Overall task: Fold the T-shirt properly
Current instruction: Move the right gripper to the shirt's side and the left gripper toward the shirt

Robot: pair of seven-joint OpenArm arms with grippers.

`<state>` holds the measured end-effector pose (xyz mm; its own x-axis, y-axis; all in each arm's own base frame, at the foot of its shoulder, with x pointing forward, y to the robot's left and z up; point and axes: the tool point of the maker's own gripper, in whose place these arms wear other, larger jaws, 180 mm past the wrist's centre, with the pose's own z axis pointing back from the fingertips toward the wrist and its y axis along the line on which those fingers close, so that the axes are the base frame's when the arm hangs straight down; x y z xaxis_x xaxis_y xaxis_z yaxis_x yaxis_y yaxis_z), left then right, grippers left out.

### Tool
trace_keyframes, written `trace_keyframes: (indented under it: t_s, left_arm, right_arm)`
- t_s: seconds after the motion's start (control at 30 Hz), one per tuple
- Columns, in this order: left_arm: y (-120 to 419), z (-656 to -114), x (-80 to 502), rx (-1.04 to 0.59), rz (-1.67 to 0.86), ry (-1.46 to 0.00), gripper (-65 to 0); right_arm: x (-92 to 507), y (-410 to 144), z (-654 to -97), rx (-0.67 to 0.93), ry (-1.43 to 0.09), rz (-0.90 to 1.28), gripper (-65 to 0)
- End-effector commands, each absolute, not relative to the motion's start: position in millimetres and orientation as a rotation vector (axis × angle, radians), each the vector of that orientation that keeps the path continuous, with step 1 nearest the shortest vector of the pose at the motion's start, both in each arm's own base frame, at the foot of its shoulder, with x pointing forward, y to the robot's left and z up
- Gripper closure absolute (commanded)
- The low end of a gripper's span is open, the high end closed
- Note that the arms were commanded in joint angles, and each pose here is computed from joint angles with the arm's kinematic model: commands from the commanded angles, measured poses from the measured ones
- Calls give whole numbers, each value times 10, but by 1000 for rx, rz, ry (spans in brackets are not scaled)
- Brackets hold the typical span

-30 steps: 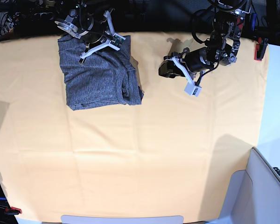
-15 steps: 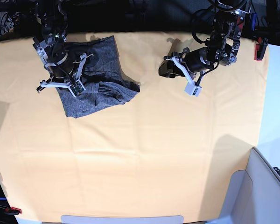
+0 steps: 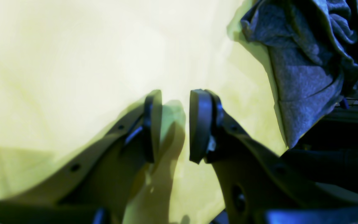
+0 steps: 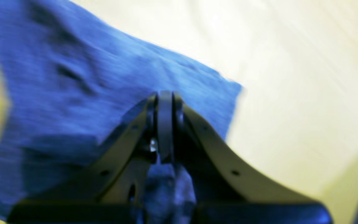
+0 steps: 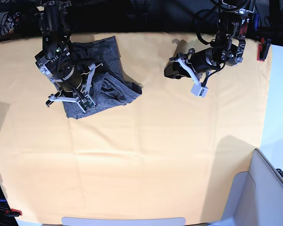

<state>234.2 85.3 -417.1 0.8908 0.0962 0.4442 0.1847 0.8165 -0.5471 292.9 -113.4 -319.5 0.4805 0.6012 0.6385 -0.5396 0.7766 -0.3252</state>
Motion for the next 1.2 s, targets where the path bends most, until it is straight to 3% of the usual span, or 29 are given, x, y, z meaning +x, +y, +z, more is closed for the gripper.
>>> trace_keyframes:
  t_s: [0.0,0.23,0.43,0.67,0.83,0.97,1.17]
  left_arm:
    - [967,-4199,2354,-567,-55,-472,-165]
    - [972,-4202,2361,-565,-56,-471,-165]
    - [987,-4210,2356,-561,-58,-468,-165]
    - [987,-4177,2414,-560,-61,-482,-165]
    - [989,-4155,2457,-560,-64,-491,-165]
    - [1024,-4235,2424,-553,-49,-468,-165]
    - [1047,-4268,2434,-549,-41,-461,-165]
  right_arm:
    - [3024,-1185,-3043,-112,-864,692,0]
    - [3259,-1902,-2698,-228,-1013,374,0]
    - [3106,-1687,-3094,-179,-846,434,0]
    - [2699,-1311,-3357,-102,-760,565,0]
    - [2379,-874,-3554,25,-683,743,0]
    - [2122,-436,-3539,245,-640,954,0]
    - [2193,-363,-3255,417,-682,1003,0]
